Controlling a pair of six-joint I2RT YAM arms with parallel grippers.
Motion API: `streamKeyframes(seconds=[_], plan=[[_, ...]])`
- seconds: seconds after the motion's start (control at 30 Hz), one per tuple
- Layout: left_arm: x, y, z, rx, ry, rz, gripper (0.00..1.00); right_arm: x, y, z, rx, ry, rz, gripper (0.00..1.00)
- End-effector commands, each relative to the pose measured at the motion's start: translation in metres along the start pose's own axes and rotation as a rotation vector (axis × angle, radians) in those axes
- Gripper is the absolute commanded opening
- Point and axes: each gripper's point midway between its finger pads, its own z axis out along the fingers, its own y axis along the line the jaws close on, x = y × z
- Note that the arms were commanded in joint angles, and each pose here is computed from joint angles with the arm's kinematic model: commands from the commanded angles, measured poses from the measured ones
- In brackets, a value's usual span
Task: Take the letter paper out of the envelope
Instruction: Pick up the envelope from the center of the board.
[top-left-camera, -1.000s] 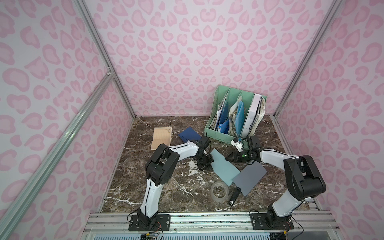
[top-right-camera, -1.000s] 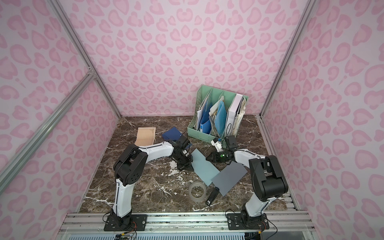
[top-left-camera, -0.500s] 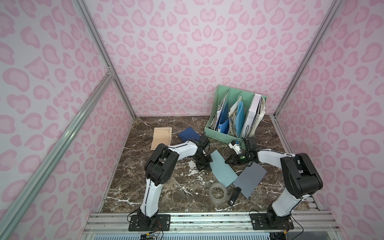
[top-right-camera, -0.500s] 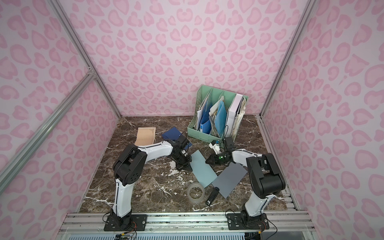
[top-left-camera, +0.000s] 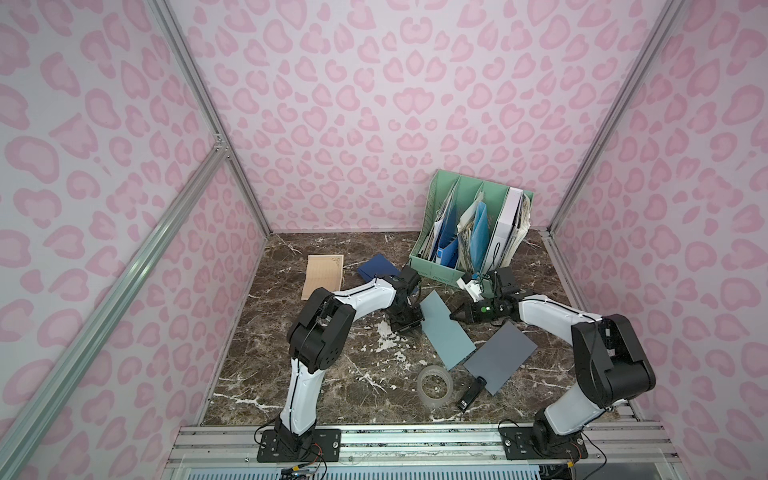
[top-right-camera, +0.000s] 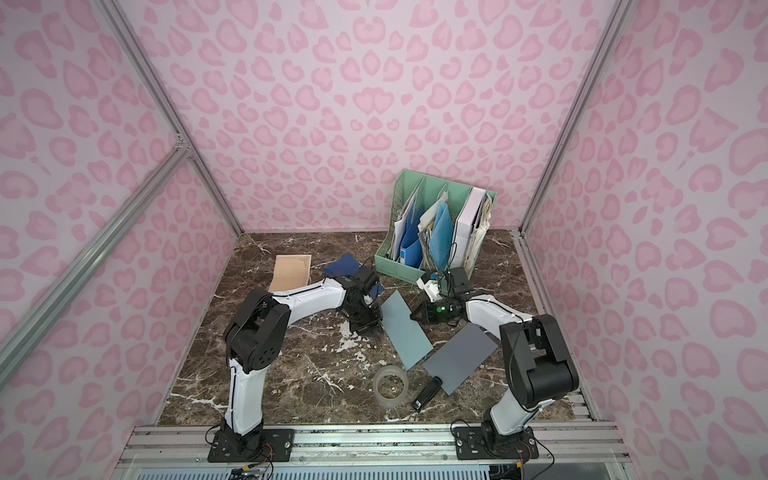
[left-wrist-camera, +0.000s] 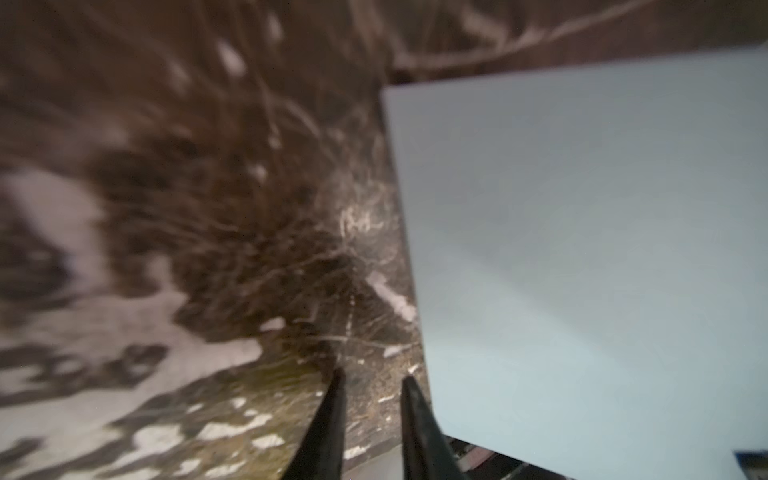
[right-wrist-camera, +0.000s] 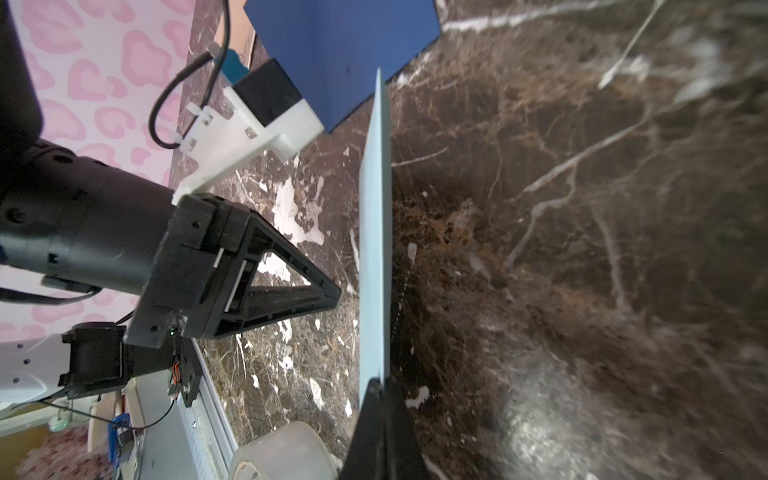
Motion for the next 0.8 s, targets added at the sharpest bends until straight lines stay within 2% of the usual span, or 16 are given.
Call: streamKeyframes(seconds=[0.0,0.07,0.2,0.27,0.4,0.47,0.57,0.6,0.7,0.77], plan=[[-0.015,-0.002,-0.04,-0.034,-0.118,-0.006,0.42,-0.015,0.002,-0.01,0.066,-0.047,-0.036,0.0],[-0.024,-0.011,-0.074,-0.008,-0.177,-0.029,0.49,-0.029,0.005,-0.018,0.106,-0.09,-0.076,0.0],[-0.033,-0.023,-0.137,0.054,-0.269,-0.099,0.55,-0.062,0.025,-0.038,0.182,-0.203,-0.217,0.0],[-0.035,-0.027,-0.163,0.107,-0.293,-0.168,0.59,-0.081,0.046,-0.051,0.278,-0.285,-0.362,0.0],[-0.033,-0.031,-0.2,0.235,-0.281,-0.321,0.6,-0.099,0.096,-0.077,0.505,-0.476,-0.687,0.0],[-0.031,-0.03,-0.225,0.285,-0.309,-0.365,0.65,-0.094,0.125,-0.087,0.606,-0.581,-0.863,0.0],[-0.031,-0.025,-0.257,0.362,-0.366,-0.392,0.71,-0.08,0.155,-0.096,0.739,-0.668,-1.095,0.0],[-0.031,-0.023,-0.267,0.39,-0.388,-0.39,0.72,-0.075,0.16,-0.097,0.784,-0.672,-1.157,0.0],[-0.028,-0.017,-0.283,0.464,-0.39,-0.409,0.91,-0.059,0.17,-0.096,0.952,-0.648,-1.345,0.0],[-0.022,-0.014,-0.285,0.49,-0.337,-0.397,0.91,-0.048,0.173,-0.09,1.041,-0.598,-1.499,0.0]])
